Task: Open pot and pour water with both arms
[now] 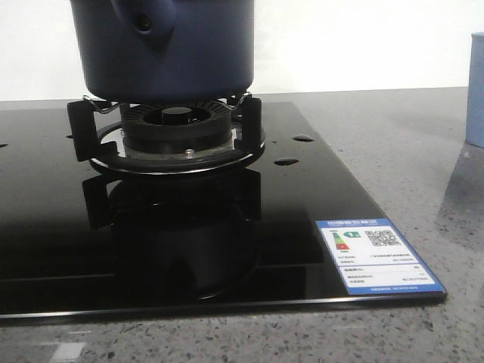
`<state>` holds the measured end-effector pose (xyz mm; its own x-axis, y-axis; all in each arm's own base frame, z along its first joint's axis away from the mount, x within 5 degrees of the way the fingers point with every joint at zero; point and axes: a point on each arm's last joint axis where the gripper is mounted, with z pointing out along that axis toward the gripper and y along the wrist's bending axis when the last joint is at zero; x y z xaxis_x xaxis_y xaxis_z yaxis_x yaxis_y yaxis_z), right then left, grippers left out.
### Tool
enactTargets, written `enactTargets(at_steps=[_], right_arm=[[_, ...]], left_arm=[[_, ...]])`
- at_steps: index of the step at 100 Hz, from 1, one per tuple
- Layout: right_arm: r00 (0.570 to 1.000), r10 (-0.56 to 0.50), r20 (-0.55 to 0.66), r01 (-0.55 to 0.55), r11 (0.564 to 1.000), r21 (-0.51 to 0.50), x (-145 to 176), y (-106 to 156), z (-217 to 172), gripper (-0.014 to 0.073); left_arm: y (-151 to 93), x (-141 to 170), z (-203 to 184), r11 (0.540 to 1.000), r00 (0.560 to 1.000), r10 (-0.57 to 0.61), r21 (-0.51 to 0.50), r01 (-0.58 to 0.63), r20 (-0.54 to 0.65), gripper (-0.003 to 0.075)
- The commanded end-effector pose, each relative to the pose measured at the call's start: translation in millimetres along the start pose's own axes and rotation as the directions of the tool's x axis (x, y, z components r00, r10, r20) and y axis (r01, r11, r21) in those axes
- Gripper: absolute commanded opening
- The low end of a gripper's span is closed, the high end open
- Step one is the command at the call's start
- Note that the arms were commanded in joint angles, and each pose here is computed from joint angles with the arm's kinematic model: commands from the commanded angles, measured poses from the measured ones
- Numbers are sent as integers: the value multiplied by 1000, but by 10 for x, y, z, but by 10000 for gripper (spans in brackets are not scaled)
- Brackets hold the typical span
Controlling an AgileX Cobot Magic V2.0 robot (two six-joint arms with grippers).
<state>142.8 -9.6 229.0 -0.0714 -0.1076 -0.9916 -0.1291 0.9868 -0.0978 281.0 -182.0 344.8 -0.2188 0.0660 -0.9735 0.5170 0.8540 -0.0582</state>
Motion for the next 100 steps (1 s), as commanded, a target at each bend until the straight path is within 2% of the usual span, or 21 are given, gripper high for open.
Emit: enactTargets(at_steps=[1,31,38,43,49,57,62,64,70,87,100], right_arm=[[997,5,81,-4,1000,-17,-133,1,8,643],[991,19,136,-12,999,-51,-184,34,4,640],[984,40,171,-28,997,-72,-219,59,3,604],[977,53,205,-34,995,-95,-252,83,-2,538],[966,59,252,-30,992,-120,-317,99,-6,393],[943,59,327,-7,987,-158,-427,122,-19,148],[926,56,372,11,984,-176,-509,128,-24,-44],[920,54,388,17,984,-177,-546,124,-23,-82],[910,69,409,7,983,-181,-665,96,-6,-55],[906,153,394,-112,986,-125,-1073,-86,79,-55],[865,201,460,-147,978,-149,-1420,-130,40,-55]], left_arm=[[-15,-325,-191,1000,989,6,-13,-4,145,589],[-5,-651,-661,999,959,48,-20,-44,278,585],[37,-733,-800,999,948,48,-35,-39,315,576],[91,-803,-930,998,936,50,-55,-33,348,538],[156,-865,-1058,996,924,54,-81,-25,378,460],[276,-942,-1249,991,907,67,-132,-12,415,286],[345,-971,-1353,986,902,81,-164,-11,424,167],[374,-980,-1397,984,901,92,-179,-16,424,115],[442,-996,-1514,974,900,130,-222,-38,416,-17],[612,-1008,-1857,938,896,195,-343,-51,399,-20],[678,-924,-2184,895,878,233,-446,-25,418,-20]])
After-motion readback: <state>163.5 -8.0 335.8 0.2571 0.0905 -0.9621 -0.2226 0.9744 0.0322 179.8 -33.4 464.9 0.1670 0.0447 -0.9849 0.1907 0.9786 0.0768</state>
